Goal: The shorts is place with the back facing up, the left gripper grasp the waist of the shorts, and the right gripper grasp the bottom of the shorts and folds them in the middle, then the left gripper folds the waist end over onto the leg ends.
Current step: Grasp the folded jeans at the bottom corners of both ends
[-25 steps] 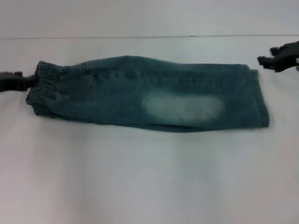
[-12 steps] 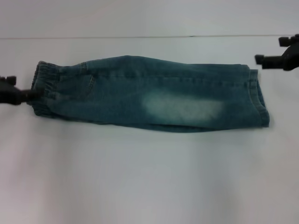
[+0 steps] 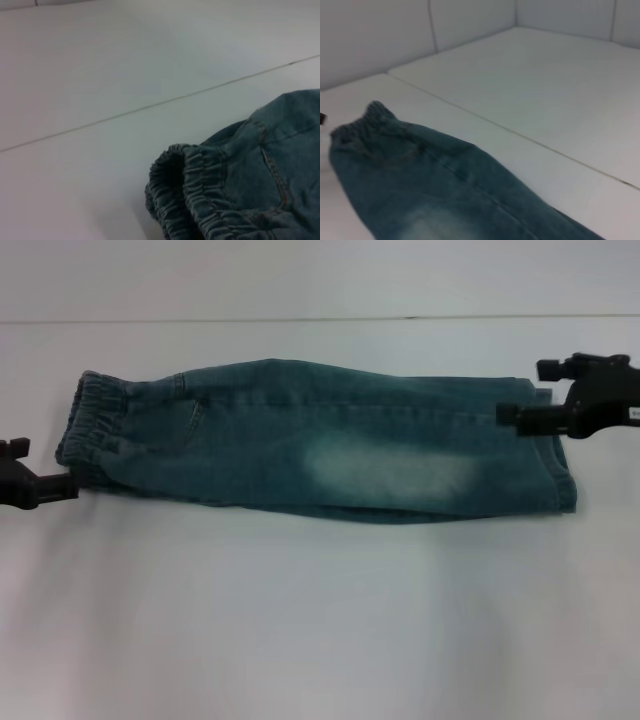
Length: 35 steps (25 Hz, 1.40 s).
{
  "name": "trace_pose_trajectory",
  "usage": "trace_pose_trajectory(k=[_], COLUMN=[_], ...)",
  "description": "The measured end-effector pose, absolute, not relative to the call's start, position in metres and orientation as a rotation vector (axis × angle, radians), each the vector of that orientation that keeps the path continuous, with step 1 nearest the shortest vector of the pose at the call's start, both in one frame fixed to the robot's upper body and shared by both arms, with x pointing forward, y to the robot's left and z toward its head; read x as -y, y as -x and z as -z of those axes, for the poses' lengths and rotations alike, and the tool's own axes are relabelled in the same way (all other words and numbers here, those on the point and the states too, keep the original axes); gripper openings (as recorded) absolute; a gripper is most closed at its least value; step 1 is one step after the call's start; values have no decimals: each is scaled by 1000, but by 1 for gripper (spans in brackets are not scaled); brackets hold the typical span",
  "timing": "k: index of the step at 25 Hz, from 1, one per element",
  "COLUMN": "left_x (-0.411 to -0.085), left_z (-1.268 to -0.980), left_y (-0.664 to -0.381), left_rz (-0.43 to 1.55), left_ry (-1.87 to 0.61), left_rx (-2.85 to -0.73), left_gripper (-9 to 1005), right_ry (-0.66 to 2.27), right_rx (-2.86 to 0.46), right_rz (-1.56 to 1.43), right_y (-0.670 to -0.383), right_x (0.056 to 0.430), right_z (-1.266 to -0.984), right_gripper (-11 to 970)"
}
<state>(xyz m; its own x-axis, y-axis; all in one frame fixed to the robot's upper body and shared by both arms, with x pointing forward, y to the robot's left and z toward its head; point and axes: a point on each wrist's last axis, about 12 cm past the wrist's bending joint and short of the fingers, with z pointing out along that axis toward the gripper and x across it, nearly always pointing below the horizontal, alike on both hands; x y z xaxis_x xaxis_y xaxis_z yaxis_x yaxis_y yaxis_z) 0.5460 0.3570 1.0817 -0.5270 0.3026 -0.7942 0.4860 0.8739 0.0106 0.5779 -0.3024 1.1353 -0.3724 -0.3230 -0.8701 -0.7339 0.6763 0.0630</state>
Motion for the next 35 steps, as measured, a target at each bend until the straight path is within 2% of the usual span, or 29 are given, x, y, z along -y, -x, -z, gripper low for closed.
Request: trace_pose_trajectory(k=[16,35], left_x=[-338,-326], left_z=[-1066,-1061], left_y=[-563,-568], left_rz=[199,236], left_ry=[-657,-710], left_rx=[-2144,-2157], left_gripper=[878,795], right_ry=[932,1056], right_rx=[-1884,-1829], right_rz=[-797,-902], right_y=[-548,-539], right_x=[290,277], right_z=[-1112,-1107], right_gripper=[935,936])
